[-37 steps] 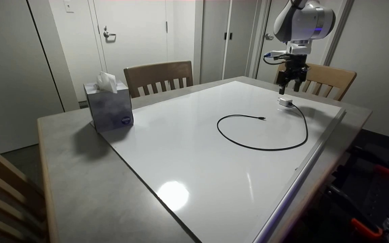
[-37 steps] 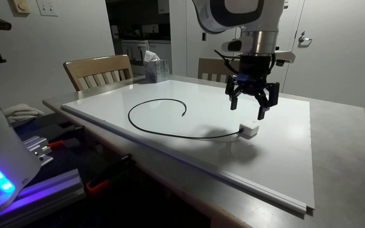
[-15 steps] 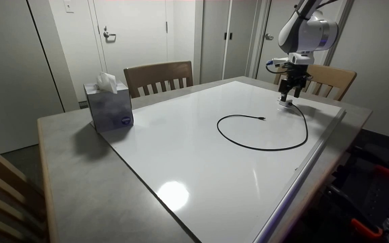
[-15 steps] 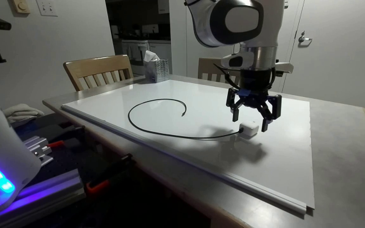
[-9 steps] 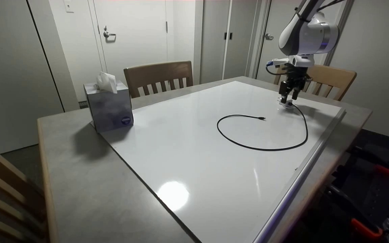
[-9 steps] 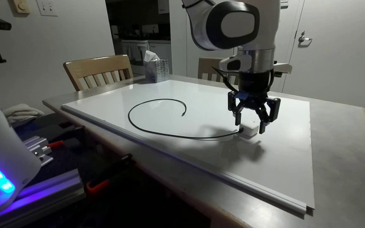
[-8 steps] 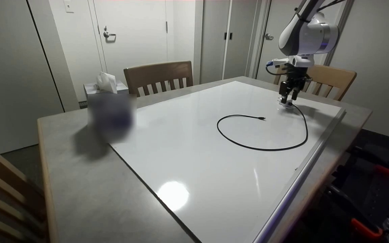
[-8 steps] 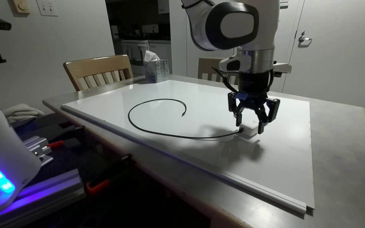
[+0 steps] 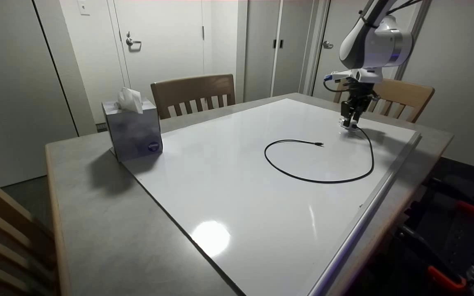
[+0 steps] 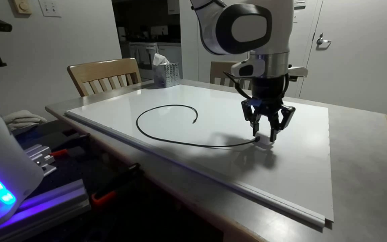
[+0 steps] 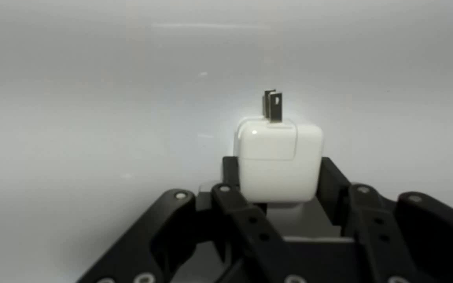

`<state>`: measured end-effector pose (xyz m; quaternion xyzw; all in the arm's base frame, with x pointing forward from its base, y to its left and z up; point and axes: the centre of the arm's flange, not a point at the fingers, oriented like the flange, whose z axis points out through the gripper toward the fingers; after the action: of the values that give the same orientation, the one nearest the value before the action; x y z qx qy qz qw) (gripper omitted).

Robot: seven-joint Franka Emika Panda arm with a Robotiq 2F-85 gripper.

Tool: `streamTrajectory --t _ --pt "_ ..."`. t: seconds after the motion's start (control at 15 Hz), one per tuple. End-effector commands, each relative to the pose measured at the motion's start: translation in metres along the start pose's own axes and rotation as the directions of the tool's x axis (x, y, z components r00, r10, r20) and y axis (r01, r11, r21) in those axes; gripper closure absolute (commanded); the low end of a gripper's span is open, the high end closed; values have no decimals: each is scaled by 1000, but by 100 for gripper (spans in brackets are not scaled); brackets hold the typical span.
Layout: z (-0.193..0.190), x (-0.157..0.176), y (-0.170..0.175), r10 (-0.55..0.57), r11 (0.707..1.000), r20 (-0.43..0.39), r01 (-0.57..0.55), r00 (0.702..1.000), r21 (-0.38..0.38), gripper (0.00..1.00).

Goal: Wind the charging cable

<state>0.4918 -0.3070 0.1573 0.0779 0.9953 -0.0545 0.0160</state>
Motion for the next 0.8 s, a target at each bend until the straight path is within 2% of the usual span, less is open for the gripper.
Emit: streamTrajectory --t 0.0,0.33,0.67,0.73 --pt "2 3 -2 -29 1000 30 29 999 6 74" --pt "-9 -11 -1 -69 997 36 67 997 40 74" --pt "-24 -51 13 -179 983 36 178 983 41 74" --pt "-20 -31 10 -123 992 43 121 992 41 74"
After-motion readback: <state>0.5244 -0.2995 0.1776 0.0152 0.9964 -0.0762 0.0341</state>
